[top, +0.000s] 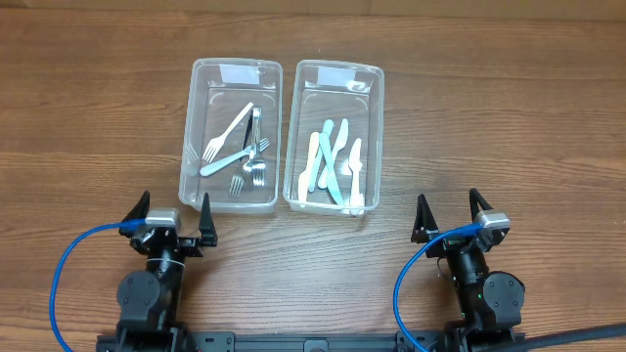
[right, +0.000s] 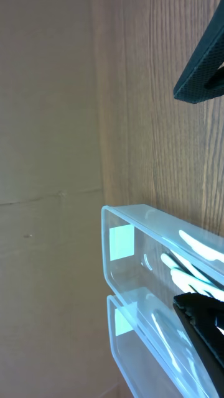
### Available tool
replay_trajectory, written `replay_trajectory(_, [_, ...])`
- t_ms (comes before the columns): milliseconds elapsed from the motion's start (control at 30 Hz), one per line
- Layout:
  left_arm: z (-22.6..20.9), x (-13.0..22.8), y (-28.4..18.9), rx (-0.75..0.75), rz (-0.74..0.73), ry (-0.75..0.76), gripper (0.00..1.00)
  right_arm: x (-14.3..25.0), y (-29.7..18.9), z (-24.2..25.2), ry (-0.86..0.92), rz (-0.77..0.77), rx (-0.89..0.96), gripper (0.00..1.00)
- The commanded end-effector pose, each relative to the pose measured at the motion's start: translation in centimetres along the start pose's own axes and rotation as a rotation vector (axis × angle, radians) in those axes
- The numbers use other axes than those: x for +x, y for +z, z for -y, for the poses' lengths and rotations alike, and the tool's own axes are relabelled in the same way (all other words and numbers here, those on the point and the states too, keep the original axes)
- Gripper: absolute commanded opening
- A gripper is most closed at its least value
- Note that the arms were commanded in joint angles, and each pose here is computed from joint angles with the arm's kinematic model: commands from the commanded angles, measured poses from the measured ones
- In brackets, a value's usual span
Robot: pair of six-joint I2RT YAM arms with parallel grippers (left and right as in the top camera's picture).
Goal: Pack container
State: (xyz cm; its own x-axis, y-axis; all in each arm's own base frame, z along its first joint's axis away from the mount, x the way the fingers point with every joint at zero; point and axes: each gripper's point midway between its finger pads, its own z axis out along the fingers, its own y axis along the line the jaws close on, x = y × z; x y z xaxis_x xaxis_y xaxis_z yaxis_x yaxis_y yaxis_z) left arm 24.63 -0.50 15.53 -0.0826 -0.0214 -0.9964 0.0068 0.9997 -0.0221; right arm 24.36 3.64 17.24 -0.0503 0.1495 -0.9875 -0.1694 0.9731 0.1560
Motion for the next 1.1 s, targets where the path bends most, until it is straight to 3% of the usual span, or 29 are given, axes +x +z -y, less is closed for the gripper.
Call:
replay_trajectory(0, [-0.25,-0.14,-0.04,-0.011,0.01,-0.059,1.0,0.1,0.0,0.04,-0.005,0.007,0.0,1.0])
replay_trajectory(133, [0.69,-0.05,-0.05,0.04,0.004,-0.062,1.0,0.09,0.0,0.04,-0.005,0.007,-0.001,1.0])
replay_trajectory(1067, [0.62,-0.03,-0.04,0.037,0.003,-0.061,1.0,0.09,0.0,0.04,-0.005,0.007,-0.001,1.0])
